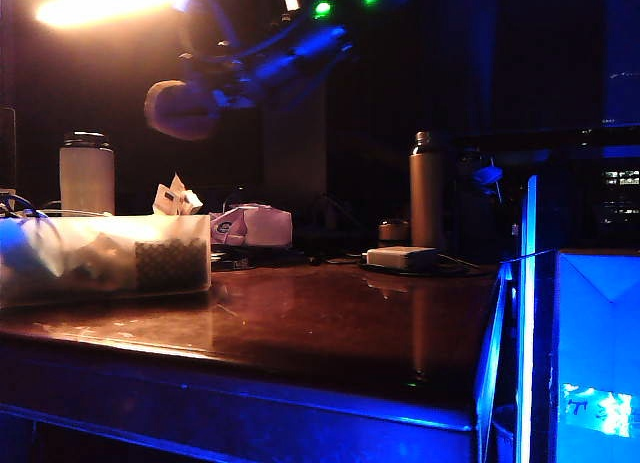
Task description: Pick up the kiwi and place it into the translucent box.
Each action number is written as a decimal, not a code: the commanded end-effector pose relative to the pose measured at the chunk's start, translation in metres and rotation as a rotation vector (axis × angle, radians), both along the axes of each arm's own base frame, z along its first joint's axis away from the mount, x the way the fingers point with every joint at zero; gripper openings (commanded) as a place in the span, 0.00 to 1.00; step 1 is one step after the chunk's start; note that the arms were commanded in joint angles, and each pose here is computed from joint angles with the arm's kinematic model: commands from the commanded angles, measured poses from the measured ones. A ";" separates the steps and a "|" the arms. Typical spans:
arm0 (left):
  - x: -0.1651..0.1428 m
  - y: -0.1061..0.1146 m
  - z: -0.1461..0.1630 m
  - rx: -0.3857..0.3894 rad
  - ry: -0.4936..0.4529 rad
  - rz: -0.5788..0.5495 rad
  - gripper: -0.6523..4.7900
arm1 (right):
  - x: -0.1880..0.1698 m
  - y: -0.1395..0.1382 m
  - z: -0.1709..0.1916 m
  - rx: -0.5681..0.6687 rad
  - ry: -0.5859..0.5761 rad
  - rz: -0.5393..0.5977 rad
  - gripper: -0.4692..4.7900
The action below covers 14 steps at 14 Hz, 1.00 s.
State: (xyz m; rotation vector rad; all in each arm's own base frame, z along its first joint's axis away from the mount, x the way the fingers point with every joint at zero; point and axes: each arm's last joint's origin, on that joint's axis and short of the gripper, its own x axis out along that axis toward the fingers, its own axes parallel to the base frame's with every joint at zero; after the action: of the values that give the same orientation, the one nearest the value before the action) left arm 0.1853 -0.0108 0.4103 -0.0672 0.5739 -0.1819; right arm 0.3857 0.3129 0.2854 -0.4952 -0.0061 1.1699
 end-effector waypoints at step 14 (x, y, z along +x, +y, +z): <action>-0.002 -0.001 0.002 -0.010 -0.003 -0.024 0.11 | 0.022 0.072 -0.044 0.085 -0.029 -0.074 0.99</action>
State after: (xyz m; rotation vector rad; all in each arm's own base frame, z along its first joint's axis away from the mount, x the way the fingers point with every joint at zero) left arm 0.1845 -0.0108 0.4091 -0.0686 0.5887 -0.1829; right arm 0.4092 0.3879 0.2195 -0.4468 -0.0067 1.1150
